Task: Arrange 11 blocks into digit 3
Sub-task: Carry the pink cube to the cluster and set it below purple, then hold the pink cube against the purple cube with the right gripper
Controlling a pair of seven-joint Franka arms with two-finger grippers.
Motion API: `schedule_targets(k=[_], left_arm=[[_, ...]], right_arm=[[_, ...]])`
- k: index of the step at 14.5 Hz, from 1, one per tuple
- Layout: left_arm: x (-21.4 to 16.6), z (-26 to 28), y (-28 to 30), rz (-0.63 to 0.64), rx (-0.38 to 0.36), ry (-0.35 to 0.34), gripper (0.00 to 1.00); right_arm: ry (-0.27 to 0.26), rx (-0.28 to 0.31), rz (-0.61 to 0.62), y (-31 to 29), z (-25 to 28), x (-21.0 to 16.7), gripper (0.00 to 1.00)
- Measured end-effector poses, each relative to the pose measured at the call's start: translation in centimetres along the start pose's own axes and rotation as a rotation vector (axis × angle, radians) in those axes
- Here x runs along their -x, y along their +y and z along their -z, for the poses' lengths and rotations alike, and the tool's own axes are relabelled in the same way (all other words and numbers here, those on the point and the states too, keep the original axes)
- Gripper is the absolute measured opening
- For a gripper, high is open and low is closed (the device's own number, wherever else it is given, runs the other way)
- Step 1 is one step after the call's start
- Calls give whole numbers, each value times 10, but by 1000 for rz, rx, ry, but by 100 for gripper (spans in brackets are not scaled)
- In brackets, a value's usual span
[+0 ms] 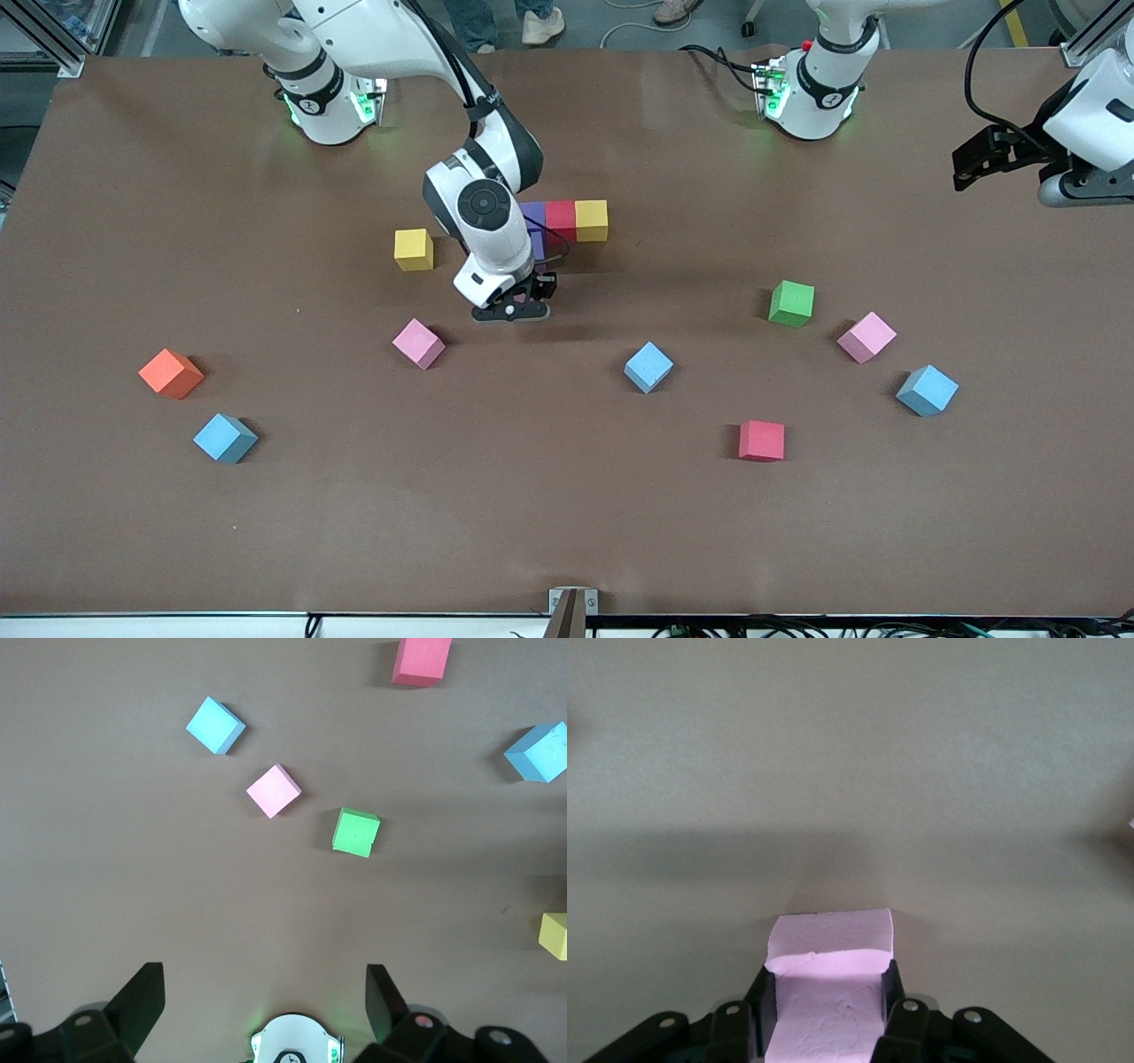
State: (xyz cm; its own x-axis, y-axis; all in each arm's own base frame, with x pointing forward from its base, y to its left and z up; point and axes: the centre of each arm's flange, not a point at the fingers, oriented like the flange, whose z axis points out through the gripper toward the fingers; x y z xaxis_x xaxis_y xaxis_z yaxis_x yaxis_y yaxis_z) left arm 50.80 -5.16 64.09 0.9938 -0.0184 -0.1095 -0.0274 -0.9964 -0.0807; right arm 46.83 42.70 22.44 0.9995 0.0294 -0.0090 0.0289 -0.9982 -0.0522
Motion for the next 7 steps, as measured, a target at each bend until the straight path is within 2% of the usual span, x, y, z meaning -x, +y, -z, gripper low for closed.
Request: schedule_targets(k=[7], left_arm=[[0, -2, 0, 0, -1, -6, 100]], right_arm=[[-10, 6, -82, -6, 0, 17, 50]])
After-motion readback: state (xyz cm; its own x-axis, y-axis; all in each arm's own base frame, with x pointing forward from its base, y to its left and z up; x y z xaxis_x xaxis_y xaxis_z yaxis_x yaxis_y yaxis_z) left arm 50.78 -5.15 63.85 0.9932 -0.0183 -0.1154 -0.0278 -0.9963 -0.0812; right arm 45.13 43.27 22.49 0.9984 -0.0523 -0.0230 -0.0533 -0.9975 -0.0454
